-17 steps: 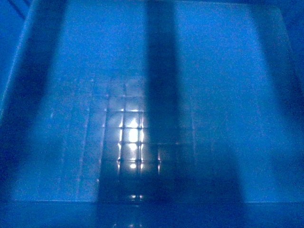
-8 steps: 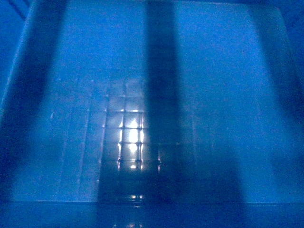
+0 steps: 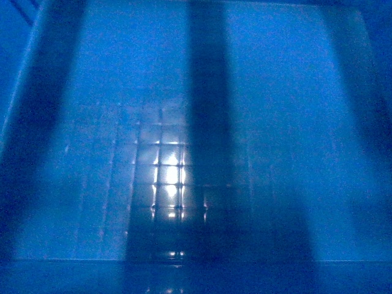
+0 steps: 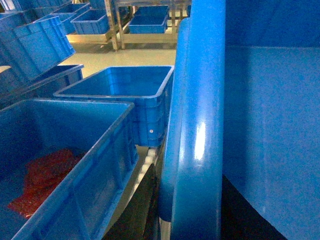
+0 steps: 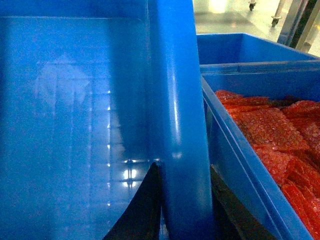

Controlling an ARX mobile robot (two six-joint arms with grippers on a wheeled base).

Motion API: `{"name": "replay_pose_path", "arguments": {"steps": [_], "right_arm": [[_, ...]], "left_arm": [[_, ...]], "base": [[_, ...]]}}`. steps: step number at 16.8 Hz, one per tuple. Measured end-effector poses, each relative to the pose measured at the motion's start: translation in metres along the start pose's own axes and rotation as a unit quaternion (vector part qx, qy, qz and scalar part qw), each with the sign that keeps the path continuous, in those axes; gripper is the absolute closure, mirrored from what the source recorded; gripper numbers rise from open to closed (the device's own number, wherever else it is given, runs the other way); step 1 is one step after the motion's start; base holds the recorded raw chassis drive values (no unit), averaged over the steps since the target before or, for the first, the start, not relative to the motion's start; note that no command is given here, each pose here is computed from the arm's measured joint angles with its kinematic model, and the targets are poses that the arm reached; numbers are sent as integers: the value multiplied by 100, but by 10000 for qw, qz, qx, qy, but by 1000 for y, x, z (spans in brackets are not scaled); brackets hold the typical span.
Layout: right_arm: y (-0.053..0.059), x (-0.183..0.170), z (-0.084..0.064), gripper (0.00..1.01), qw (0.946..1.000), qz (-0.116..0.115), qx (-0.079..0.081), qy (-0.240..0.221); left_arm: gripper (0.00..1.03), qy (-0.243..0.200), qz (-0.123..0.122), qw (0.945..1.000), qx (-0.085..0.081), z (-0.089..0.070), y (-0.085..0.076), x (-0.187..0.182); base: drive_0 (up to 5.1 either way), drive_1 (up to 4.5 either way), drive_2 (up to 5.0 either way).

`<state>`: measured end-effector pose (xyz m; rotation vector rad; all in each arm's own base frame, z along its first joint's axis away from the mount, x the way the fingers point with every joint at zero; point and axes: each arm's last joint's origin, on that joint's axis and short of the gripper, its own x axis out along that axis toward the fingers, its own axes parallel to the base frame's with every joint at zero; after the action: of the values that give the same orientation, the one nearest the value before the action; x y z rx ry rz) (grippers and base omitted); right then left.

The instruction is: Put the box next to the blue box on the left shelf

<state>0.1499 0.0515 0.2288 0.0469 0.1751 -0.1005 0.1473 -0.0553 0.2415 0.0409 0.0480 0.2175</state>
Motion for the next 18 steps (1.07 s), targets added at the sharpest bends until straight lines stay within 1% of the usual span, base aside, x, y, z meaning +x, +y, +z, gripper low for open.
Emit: {"name": "replay_pose_path", "arguments": {"steps": [18], "right_arm": [[0, 0, 0, 84, 10000, 0, 0, 0]], "left_arm": [[83, 0, 0, 10000, -2, 0, 0, 0]], "base": [[0, 0, 0]]}}
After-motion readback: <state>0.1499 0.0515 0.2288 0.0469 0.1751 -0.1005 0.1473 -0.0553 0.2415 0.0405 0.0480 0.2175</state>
